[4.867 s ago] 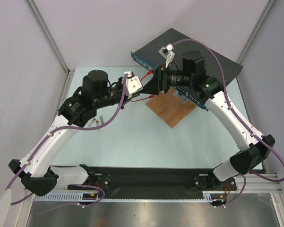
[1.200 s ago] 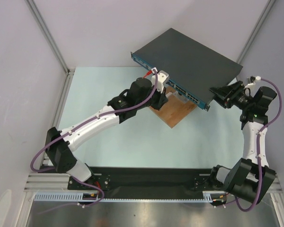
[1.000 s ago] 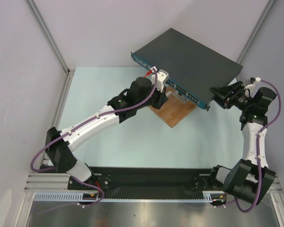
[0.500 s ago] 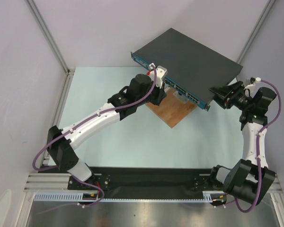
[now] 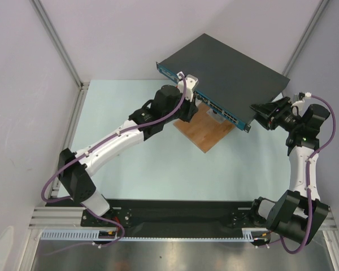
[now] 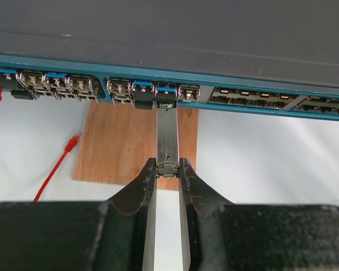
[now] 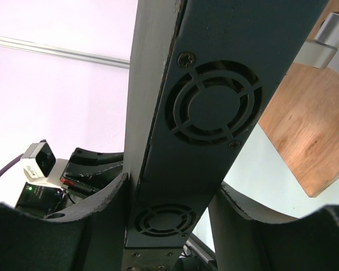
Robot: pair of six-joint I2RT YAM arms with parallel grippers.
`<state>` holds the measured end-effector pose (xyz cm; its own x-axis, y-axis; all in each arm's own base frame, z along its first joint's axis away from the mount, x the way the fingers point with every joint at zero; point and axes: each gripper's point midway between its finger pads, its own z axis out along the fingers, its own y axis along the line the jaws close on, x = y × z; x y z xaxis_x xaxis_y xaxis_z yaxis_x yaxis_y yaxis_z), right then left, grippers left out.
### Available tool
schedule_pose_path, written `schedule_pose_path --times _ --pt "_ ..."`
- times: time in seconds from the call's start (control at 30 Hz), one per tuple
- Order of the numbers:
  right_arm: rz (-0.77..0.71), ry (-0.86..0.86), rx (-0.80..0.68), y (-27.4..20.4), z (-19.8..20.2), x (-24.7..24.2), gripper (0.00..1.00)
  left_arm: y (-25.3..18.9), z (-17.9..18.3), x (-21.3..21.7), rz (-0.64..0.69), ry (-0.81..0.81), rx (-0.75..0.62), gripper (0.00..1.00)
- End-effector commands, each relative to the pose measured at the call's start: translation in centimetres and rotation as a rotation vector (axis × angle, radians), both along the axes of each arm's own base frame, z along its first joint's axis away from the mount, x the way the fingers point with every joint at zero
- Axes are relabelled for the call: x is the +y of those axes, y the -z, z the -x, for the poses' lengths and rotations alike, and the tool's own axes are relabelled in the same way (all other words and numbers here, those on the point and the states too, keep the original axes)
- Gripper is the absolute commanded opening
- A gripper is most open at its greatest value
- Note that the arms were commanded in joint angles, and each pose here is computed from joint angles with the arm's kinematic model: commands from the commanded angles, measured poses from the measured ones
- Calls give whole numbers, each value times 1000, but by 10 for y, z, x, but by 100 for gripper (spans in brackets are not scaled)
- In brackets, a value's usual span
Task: Insert the plug into the switch port
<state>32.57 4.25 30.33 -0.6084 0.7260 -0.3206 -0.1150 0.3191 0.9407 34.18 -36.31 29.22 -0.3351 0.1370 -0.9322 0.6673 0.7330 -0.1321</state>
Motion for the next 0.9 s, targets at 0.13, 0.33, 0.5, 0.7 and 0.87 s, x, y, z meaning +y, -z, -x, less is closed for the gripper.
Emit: schedule_pose_path --times 0.13,0.33,0.5,0.7,0.87 --pt "138 36 -135 -4 -9 -6 0 -21 -12 -6 48 -12 -46 0" --pt "137 31 -136 -4 -9 -5 0 -13 -16 -6 32 -12 -40 0" --pt "137 27 -130 -2 -8 -5 0 -21 -23 -3 45 -25 -57 0" --pt "137 26 -129 -1 -10 -4 0 -43 -17 -3 84 -10 -76 0" --pt "137 24 -127 0 -9 -3 0 -51 -14 0 94 -11 -84 0"
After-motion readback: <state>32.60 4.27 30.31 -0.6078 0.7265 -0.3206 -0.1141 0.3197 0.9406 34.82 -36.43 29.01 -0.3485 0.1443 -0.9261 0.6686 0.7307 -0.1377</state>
